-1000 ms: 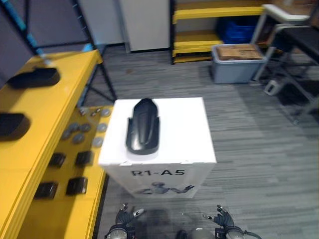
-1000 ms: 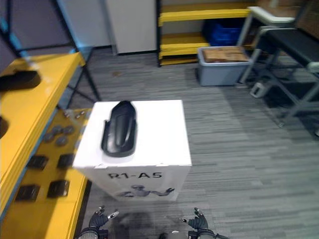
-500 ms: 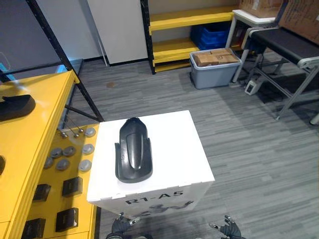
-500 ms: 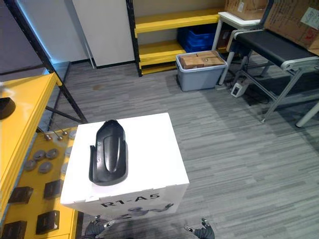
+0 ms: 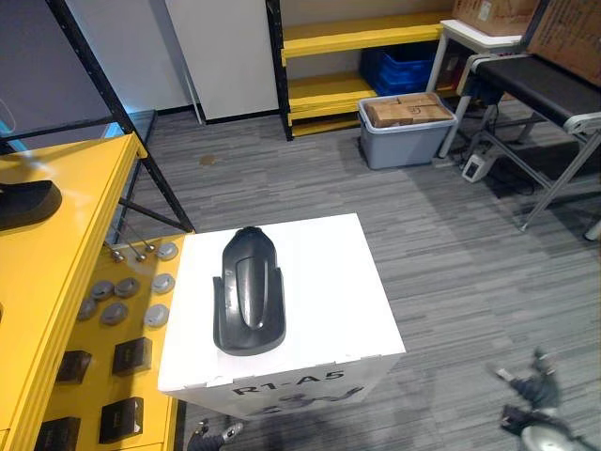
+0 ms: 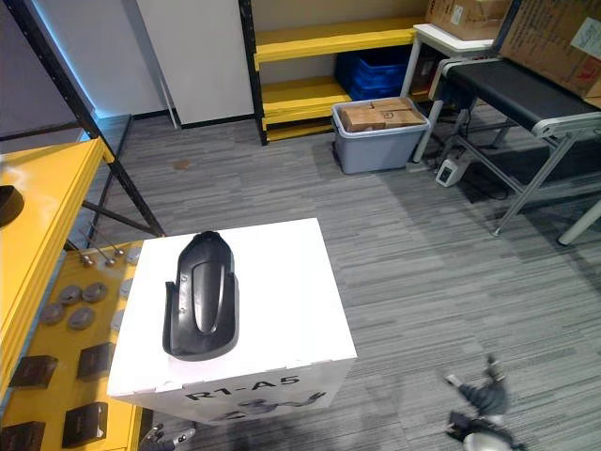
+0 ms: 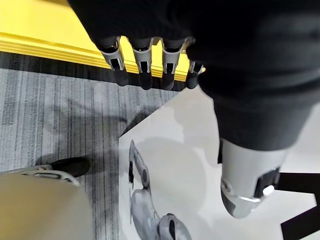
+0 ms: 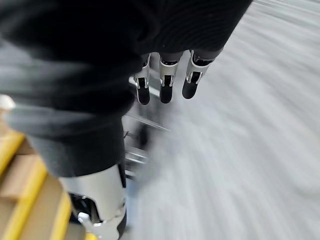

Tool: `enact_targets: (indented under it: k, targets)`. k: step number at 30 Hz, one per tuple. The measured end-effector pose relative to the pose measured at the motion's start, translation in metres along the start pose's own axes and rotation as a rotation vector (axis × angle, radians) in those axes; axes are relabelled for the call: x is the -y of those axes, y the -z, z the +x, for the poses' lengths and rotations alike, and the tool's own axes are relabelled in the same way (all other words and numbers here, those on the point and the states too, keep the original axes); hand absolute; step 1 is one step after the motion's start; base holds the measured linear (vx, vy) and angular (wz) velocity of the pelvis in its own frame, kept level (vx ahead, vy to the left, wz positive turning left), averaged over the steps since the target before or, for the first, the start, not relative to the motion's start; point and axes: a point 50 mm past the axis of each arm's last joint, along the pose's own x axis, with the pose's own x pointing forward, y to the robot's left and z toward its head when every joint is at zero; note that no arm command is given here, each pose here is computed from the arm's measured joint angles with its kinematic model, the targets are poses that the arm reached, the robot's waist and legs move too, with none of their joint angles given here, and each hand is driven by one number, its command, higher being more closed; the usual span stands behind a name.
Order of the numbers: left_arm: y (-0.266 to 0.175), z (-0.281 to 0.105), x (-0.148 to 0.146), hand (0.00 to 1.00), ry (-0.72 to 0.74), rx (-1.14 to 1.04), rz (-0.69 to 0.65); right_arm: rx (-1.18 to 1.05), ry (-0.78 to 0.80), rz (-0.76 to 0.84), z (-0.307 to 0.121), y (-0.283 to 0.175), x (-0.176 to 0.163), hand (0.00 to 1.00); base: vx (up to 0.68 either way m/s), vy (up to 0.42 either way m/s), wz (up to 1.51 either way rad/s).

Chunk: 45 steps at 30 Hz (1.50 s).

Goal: Walk over and take plastic housings, then place them on the shelf

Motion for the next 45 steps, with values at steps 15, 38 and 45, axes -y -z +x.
enact_targets:
  k: [15, 38, 45]
  targets:
    - [-0.009, 0.001, 0.007, 0.0, 0.065, 0.061, 0.062, 0.82, -0.597, 0.28, -0.031, -0.206, -0.15, 0.0, -0.07, 0.013, 0.16]
    - [-0.023, 0.004, 0.008, 0.0, 0.015, 0.098, 0.094, 0.31, -0.416, 0.067, -0.024, -0.161, -0.254, 0.0, -0.03, 0.005, 0.12]
    - [-0.029, 0.005, 0.009, 0.0, -0.014, 0.102, 0.096, 0.293, -0.414, 0.015, -0.032, -0.156, -0.264, 0.0, -0.02, 0.005, 0.02]
